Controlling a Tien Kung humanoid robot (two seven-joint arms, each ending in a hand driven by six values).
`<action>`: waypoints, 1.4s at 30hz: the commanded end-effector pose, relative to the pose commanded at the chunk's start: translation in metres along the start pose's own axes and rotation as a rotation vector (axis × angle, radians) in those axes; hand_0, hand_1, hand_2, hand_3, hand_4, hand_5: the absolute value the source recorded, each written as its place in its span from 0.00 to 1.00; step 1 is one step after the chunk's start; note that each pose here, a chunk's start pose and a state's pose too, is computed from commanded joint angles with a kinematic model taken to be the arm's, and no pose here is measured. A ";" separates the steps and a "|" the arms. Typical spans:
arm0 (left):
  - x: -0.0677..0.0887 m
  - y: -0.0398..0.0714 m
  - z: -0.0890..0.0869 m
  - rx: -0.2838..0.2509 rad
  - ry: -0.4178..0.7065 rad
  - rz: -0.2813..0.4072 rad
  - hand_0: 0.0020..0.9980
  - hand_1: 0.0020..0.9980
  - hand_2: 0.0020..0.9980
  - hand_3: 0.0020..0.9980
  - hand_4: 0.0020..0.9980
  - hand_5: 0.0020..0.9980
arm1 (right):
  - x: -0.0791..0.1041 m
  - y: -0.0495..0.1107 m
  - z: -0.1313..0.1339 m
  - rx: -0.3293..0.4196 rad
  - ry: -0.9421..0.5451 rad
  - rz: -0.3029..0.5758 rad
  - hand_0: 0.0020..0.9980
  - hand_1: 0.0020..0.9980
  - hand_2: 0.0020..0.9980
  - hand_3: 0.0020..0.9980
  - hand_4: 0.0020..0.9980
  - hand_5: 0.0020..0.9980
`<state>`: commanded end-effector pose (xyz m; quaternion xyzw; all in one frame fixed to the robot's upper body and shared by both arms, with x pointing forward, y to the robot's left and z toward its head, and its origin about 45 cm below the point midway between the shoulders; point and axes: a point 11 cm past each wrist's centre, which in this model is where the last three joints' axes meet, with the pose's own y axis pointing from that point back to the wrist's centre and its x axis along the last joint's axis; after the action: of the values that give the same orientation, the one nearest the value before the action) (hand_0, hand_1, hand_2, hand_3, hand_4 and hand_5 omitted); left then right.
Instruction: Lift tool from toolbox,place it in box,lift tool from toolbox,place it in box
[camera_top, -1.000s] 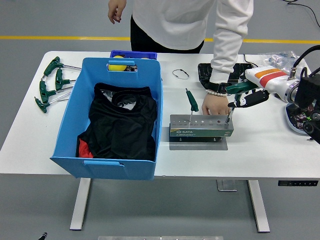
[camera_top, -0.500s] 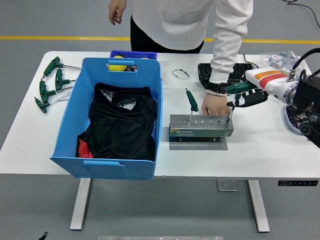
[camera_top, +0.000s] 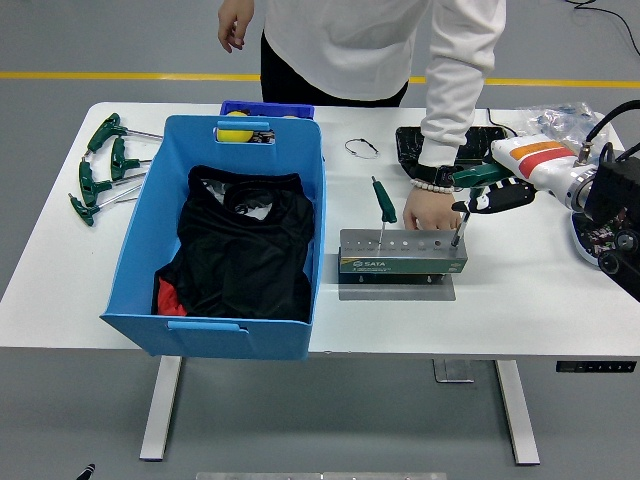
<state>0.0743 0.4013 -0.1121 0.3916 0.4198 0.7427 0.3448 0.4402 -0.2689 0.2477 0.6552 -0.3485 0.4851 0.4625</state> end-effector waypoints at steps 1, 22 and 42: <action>0.000 0.000 0.000 -0.001 0.000 0.000 0.84 0.87 0.89 0.79 0.75 0.61 | 0.000 0.000 0.000 0.000 -0.011 0.005 0.15 0.10 0.13 0.15 1.00 0.81; 0.000 0.000 0.001 -0.003 -0.004 0.000 0.84 0.87 0.89 0.79 0.75 0.61 | 0.006 0.003 0.001 0.026 -0.037 0.219 0.00 0.00 0.00 0.00 1.00 0.76; 0.002 0.000 -0.001 0.003 -0.006 0.004 0.83 0.87 0.89 0.79 0.75 0.61 | 0.035 0.016 -0.006 0.074 -0.076 0.393 0.00 0.00 0.00 0.00 0.70 0.38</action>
<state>0.0723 0.4024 -0.1121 0.3953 0.4190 0.7415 0.3440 0.4341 -0.2682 0.2860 0.6089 -0.4689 0.5533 0.3212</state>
